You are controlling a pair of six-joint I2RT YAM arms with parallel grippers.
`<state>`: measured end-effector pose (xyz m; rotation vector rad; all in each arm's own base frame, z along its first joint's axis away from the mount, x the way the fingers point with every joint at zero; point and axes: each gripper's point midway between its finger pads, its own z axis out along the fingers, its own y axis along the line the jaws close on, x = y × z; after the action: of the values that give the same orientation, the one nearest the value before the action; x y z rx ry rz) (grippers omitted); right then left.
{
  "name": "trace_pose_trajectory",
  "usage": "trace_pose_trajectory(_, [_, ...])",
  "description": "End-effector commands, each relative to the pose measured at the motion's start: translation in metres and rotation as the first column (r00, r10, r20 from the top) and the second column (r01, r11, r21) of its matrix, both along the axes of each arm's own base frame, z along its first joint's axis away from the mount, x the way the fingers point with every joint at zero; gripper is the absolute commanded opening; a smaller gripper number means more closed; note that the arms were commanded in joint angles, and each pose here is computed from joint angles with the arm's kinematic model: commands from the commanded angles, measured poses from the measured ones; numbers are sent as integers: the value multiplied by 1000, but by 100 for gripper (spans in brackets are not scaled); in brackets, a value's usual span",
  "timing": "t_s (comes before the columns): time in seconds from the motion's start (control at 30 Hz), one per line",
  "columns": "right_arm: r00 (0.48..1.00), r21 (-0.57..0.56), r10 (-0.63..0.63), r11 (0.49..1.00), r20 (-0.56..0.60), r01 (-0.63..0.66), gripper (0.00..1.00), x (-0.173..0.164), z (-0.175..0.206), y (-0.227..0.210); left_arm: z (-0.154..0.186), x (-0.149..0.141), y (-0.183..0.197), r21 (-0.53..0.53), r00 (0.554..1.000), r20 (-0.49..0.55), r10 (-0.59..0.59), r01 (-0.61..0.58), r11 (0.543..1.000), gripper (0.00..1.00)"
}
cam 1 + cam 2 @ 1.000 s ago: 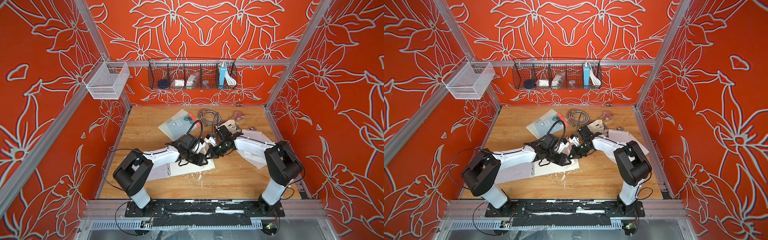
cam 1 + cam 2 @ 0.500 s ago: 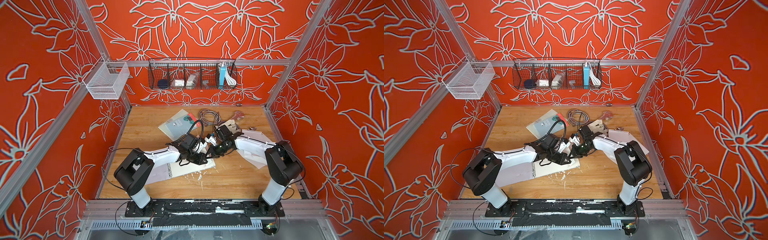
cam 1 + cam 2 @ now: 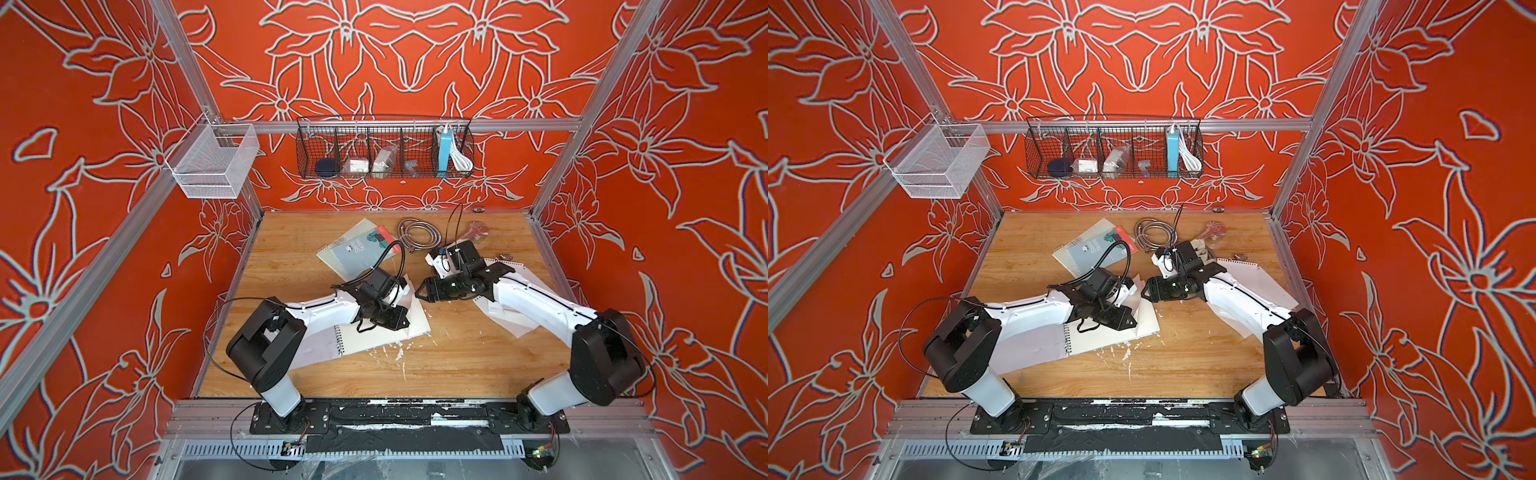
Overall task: Tear off pages from different notebooks
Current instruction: Tear off the paper from the notebook.
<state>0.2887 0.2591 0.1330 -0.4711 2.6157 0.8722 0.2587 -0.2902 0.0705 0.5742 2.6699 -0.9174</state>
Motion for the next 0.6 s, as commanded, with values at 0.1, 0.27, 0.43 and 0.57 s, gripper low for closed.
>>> trace_pose_trajectory(0.1, [995, 26, 26, 999, -97, -24, 66, -3, -20, 12, 32, -5, -8, -35, 996, 74, -45, 47, 998, 0])
trace_pose_trajectory(0.27, [993, 70, 63, 996, -100, -56, 66, -6, -16, 25, 30, -9, -11, -24, 995, 71, -65, 67, 997, 0])
trace_pose_trajectory(0.43, [990, 93, 86, 993, -115, -75, 65, -10, -16, 33, 29, -11, -14, -27, 995, 70, -75, 77, 997, 0])
trace_pose_trajectory(0.57, [984, 97, 110, 991, -143, -96, 64, -17, -22, 40, 31, -10, -15, -26, 994, 80, -78, 80, 996, 0])
